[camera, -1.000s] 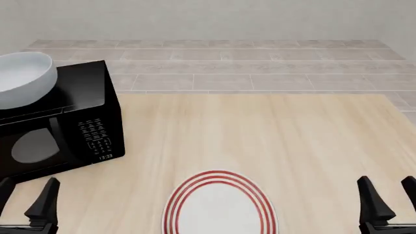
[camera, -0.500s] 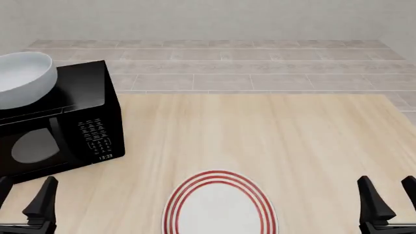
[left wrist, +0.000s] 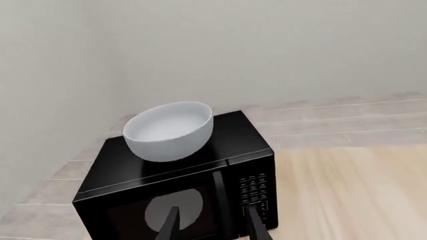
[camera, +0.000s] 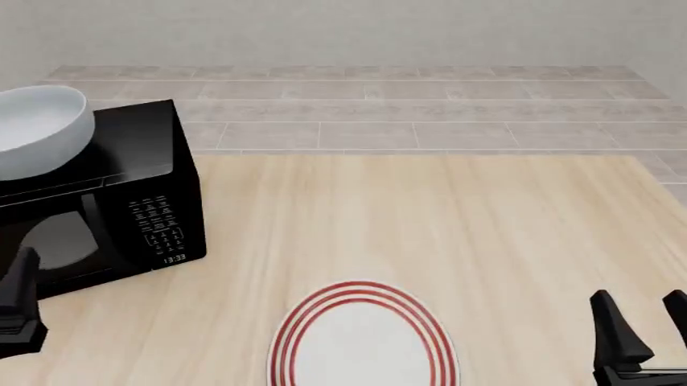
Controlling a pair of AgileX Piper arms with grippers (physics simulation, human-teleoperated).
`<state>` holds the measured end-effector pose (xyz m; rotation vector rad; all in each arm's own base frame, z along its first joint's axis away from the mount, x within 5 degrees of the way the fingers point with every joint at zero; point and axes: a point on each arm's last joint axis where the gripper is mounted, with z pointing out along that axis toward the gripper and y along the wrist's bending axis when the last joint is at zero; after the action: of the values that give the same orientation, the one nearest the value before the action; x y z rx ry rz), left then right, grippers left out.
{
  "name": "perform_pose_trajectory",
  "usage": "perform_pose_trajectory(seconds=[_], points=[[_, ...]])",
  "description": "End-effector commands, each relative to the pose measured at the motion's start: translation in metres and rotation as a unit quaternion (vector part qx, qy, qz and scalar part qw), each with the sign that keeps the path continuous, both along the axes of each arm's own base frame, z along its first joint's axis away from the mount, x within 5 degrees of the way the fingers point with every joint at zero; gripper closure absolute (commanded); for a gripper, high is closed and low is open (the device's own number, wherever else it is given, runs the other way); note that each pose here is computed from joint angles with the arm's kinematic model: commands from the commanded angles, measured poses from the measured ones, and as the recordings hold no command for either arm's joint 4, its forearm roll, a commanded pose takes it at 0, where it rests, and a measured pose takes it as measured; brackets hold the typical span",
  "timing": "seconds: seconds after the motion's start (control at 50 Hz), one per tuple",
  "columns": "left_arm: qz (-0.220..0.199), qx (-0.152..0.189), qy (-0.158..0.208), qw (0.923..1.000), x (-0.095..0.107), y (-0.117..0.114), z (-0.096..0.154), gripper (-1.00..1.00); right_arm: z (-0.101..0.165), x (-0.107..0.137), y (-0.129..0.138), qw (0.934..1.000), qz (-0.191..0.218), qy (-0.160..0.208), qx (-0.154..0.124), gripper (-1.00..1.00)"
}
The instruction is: Pick up the white bowl and put it on the plate.
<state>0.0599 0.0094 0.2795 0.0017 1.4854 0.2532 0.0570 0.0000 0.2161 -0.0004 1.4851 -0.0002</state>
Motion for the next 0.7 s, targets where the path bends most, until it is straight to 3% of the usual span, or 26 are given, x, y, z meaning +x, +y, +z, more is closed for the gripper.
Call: perform_pose_trajectory(seconds=[0.02,0.08,0.32,0.4,0.42,0.44,0.54,0.62,0.66,0.7], points=[[0.028,0.087,0.012,0.9958,0.005,0.004,0.030,-1.00,-0.001,0.000,0.000,1.0000,0.000,0.000,0.000,-1.00],[0.032,0.110,-0.003,0.9934,-0.003,0.002,0.047,-1.00,-0.001,0.000,0.000,1.0000,0.000,0.000,0.000,-1.00],[0.031,0.168,0.041,0.9843,0.001,0.002,0.075,-1.00,-0.001,0.000,0.000,1.0000,0.000,0.000,0.000,-1.00],[0.034,0.201,0.064,0.9770,0.010,0.005,0.082,-1.00,-0.001,0.000,0.000,1.0000,0.000,0.000,0.000,-1.00],[0.020,0.225,0.082,0.9706,0.012,0.003,0.080,-1.00,-0.001,0.000,0.000,1.0000,0.000,0.000,0.000,-1.00],[0.020,0.225,0.082,0.9706,0.012,0.003,0.080,-1.00,-0.001,0.000,0.000,1.0000,0.000,0.000,0.000,-1.00],[0.009,0.258,0.135,0.9564,0.025,0.006,0.077,-1.00,-0.001,0.000,0.000,1.0000,0.000,0.000,0.000,-1.00],[0.007,0.273,0.142,0.9514,0.024,0.005,0.092,-1.00,-0.001,0.000,0.000,1.0000,0.000,0.000,0.000,-1.00],[0.008,0.308,0.144,0.9403,0.024,0.006,0.095,-1.00,-0.001,0.000,0.000,1.0000,0.000,0.000,0.000,-1.00],[0.007,0.312,0.150,0.9382,0.026,0.006,0.102,-1.00,-0.001,0.000,0.000,1.0000,0.000,0.000,0.000,-1.00]])
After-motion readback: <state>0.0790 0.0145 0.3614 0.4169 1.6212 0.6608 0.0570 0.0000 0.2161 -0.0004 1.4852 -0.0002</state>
